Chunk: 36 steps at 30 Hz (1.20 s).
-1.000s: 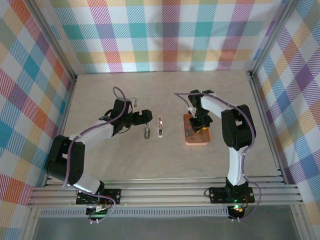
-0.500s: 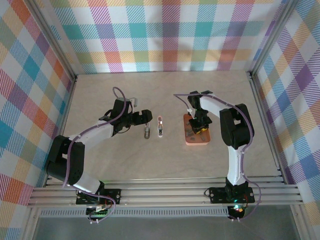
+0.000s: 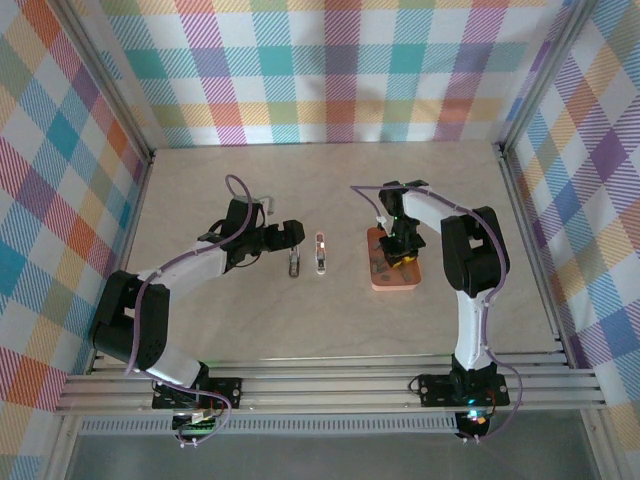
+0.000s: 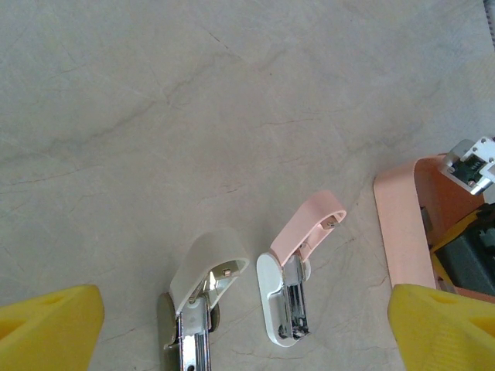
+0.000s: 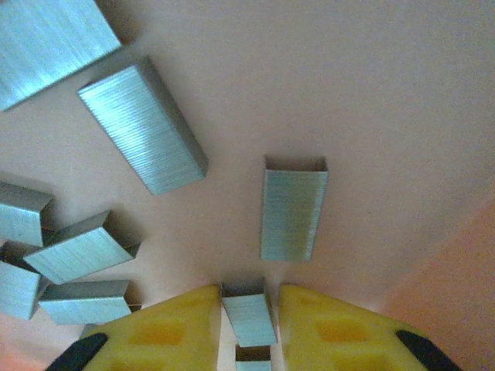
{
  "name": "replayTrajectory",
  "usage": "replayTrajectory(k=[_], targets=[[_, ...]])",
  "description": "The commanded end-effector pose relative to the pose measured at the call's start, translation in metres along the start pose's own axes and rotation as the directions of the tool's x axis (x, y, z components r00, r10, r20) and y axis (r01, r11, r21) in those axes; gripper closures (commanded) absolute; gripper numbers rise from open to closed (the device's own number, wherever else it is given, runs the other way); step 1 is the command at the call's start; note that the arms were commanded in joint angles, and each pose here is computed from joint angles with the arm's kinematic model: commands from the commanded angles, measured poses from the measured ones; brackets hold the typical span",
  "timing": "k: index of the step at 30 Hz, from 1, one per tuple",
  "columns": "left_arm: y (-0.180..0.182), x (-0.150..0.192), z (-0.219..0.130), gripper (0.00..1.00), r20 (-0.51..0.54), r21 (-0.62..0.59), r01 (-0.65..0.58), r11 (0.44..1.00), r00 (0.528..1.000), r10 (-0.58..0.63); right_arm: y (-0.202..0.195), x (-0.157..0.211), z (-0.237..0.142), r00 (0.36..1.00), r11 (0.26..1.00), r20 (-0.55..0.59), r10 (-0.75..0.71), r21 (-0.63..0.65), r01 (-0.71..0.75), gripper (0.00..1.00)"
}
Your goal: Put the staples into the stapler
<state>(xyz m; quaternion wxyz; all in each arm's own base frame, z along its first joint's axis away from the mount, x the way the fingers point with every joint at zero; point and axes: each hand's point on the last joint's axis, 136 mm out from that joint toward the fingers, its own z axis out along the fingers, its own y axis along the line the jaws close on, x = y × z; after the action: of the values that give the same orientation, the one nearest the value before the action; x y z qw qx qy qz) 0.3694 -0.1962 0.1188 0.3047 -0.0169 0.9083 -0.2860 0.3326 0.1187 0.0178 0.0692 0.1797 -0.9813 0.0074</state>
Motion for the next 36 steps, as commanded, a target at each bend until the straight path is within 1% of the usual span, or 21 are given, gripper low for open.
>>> replayTrajectory(k=[1, 3, 6, 17, 26, 36], targets=[[-0.006, 0.000, -0.005, 0.06, 0.017, 0.015, -0.022, 1.000, 1.000, 0.022, -0.003, -0.008, 0.013, 0.999, 0.999, 0.000, 0.043, -0.018, -0.043, 0.77], [-0.006, 0.000, -0.006, 0.06, 0.020, 0.016, -0.022, 1.000, 1.000, 0.022, -0.005, -0.008, 0.017, 0.999, 0.999, -0.003, 0.050, -0.009, -0.050, 0.80], [-0.005, 0.002, -0.008, 0.06, 0.022, 0.018, -0.020, 1.000, 1.000, 0.020, -0.007, -0.008, 0.017, 0.997, 0.998, 0.016, 0.070, 0.002, -0.070, 0.82], [-0.005, 0.005, -0.023, 0.06, 0.063, 0.023, -0.026, 0.999, 0.998, 0.024, -0.008, -0.015, -0.014, 0.967, 0.989, 0.207, 0.149, -0.014, -0.149, 0.81], [-0.007, 0.006, -0.036, 0.05, 0.102, 0.037, -0.035, 0.999, 0.994, 0.032, -0.010, -0.015, -0.033, 0.907, 0.972, 0.352, 0.232, -0.049, -0.229, 0.82], [-0.007, 0.009, -0.041, 0.05, 0.117, 0.052, -0.042, 0.998, 0.992, 0.036, -0.007, -0.006, -0.050, 0.843, 0.953, 0.447, 0.299, -0.106, -0.282, 0.82]])
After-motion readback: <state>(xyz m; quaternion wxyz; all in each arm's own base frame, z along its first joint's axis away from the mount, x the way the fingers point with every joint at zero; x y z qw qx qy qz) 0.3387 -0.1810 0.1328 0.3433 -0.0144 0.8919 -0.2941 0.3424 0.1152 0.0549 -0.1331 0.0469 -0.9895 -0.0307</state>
